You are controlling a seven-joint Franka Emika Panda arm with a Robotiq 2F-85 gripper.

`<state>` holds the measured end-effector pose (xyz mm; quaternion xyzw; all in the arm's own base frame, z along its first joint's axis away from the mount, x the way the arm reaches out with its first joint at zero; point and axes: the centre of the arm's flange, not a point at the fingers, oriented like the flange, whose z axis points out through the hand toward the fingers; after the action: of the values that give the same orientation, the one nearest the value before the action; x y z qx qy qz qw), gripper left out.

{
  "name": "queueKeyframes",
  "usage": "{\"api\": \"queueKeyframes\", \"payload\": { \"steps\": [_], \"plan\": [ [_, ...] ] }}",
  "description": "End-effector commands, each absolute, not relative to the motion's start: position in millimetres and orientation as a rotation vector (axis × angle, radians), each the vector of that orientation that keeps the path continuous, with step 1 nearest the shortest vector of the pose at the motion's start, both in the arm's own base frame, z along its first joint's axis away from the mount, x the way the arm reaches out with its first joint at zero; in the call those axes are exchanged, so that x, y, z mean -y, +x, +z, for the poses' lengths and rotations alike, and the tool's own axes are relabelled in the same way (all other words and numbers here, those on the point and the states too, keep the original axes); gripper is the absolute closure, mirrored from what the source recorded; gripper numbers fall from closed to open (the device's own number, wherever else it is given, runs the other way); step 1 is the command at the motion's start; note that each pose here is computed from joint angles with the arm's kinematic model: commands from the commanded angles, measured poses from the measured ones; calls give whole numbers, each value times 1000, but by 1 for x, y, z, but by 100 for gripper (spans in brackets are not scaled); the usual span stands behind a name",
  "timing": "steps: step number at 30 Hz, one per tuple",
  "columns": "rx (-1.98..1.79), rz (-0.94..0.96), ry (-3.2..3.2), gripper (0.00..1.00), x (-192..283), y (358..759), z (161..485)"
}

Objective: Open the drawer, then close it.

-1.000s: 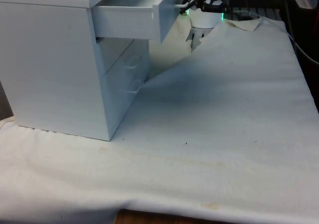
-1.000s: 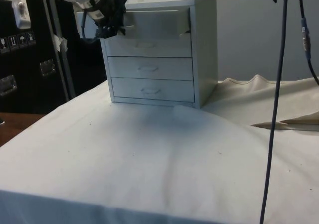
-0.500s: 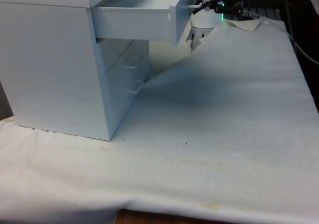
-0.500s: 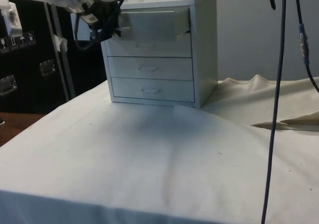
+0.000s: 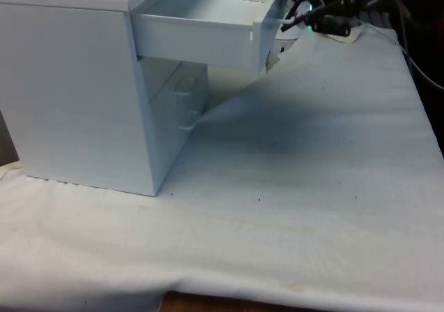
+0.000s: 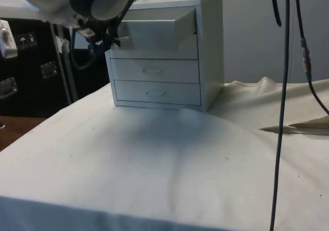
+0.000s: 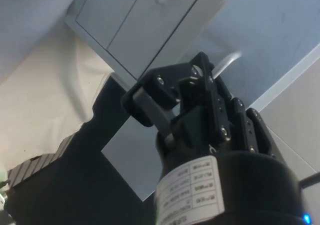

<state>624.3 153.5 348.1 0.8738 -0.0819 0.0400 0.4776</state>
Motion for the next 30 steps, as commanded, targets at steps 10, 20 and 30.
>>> {"api": "queueKeyframes", "payload": {
  "steps": [10, 20, 30],
  "plan": [
    [219, 94, 2110, 100, -174, 621, 337],
    [220, 92, 2082, 100, -184, 620, 330],
    [229, 96, 2072, 57, -190, 621, 329]
  ]
}}
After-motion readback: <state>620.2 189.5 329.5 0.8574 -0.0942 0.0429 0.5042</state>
